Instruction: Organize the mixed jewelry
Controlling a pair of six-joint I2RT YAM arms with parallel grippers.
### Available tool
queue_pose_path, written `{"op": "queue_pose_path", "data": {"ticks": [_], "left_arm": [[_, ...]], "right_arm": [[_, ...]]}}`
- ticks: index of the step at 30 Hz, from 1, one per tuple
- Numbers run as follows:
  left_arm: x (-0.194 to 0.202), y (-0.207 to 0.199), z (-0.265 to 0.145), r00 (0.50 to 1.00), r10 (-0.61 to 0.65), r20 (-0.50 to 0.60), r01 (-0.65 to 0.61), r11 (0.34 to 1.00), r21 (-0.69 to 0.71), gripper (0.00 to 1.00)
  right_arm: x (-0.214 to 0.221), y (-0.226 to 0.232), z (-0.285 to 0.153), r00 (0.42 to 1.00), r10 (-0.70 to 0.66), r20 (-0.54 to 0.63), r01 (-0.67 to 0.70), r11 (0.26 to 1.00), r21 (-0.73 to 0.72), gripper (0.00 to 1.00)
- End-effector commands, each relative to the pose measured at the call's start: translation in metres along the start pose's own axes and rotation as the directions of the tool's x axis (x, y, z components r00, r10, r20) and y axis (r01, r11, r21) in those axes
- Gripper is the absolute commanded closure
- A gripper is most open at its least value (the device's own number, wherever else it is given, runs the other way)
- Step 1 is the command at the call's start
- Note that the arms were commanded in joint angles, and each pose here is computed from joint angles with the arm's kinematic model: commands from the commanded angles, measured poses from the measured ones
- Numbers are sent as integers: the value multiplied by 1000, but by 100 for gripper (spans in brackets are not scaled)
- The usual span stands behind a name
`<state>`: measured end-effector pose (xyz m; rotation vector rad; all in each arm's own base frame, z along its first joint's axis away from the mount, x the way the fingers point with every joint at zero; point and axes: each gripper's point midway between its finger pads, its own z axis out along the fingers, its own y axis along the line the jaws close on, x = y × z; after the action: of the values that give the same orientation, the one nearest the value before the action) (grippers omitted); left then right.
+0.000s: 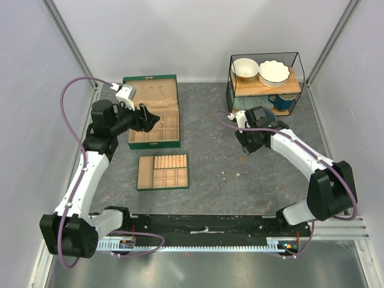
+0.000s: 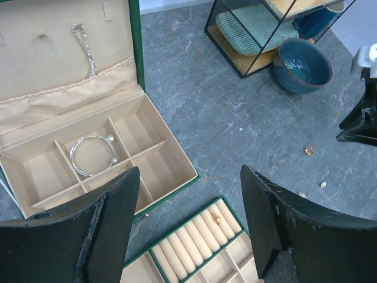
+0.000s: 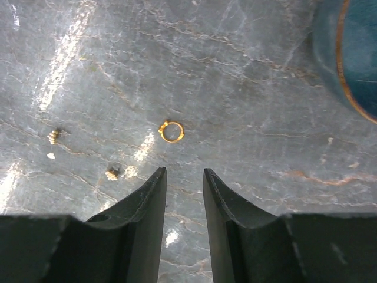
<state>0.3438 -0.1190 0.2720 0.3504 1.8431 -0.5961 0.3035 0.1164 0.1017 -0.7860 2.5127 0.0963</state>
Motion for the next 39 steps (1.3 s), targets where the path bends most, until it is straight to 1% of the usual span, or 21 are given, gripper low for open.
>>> {"op": "queue_pose_path", "data": {"ticks": [1,4,9,15,21,39], "left_arm": [[-21,-6,-5,997,53,52,-54,998,16,24],[-21,-3,-6,997,51,54,-51,999,-3,24],[-18,0,-6,998,39,56,-38,999,-23,24],[-17,2,-6,998,40,54,-39,999,-29,24],[-16,2,-4,998,36,54,-34,999,-27,24],[-13,6,-3,998,34,47,-33,999,-42,24]], "right_arm": [[7,11,16,998,41,-43,-44,998,-49,62],[9,16,26,995,82,-64,-86,994,-63,62],[13,17,35,991,100,-90,-107,992,-66,62],[16,18,38,989,105,-100,-112,992,-64,62],[18,21,46,986,117,-115,-127,989,-81,67],[22,29,64,977,139,-160,-159,980,-117,67]]}}
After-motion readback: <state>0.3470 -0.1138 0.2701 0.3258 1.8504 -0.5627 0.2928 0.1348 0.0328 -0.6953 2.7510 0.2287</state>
